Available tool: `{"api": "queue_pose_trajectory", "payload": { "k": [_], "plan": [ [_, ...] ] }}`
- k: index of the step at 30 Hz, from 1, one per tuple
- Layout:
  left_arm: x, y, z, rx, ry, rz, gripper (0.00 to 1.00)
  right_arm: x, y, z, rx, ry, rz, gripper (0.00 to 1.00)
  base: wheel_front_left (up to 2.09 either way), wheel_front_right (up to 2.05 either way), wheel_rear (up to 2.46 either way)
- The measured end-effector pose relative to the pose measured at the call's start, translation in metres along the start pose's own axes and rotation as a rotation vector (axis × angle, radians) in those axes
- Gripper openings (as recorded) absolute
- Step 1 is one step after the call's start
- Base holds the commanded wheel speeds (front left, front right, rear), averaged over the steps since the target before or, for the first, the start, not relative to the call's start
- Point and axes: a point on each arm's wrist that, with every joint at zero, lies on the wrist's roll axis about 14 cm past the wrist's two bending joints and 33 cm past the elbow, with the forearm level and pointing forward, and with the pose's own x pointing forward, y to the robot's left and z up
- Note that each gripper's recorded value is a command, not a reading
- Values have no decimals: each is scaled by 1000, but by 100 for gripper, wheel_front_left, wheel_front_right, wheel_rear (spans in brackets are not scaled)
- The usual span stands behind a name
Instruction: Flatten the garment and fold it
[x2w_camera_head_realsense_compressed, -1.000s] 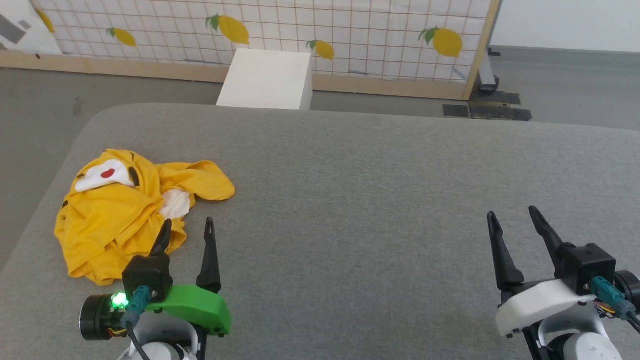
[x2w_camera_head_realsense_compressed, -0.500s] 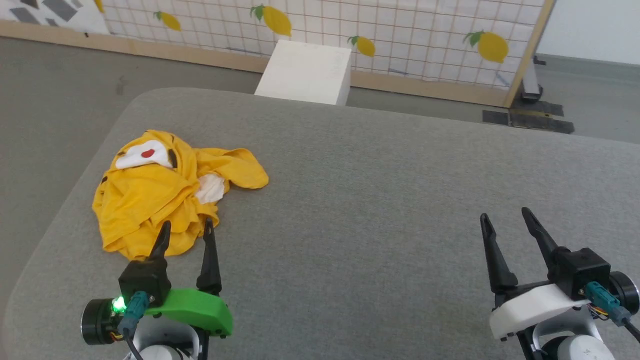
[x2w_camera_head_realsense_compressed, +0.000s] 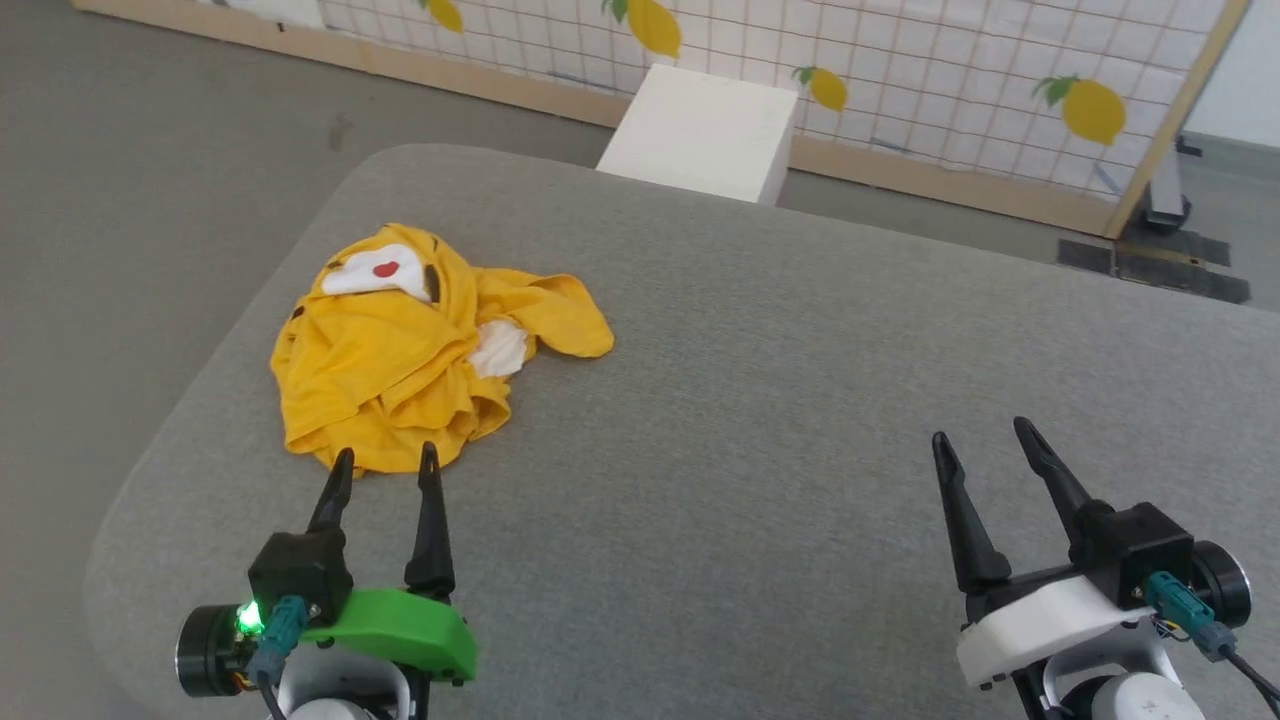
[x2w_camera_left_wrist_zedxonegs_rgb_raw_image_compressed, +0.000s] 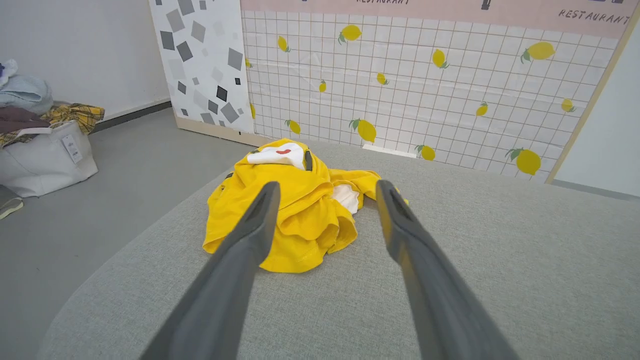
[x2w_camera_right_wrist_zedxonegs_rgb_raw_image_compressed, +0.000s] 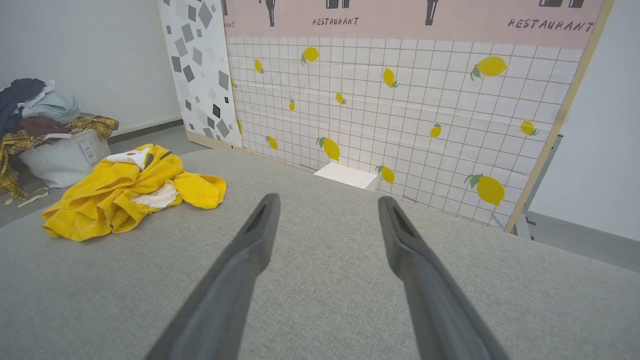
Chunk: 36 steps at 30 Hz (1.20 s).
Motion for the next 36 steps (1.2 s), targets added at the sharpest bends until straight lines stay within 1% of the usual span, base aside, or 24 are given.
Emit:
{"api": "queue_pose_trajectory", "payload": {
  "k": [12,13,15,36],
  "plan": [
    [-21,28,-2,-10,0,90,100,18,38,-3,19,-12,117,100,0,0,0],
    [-26,35,-2,-14,-2,114,100,21,47,-4,28,-14,145,100,0,0,0],
    [-29,39,-2,-20,-6,128,100,23,52,-4,31,-18,160,100,0,0,0],
    [-57,64,-7,-24,-6,230,100,39,97,-8,67,-35,292,100,0,0,0]
  ]
}}
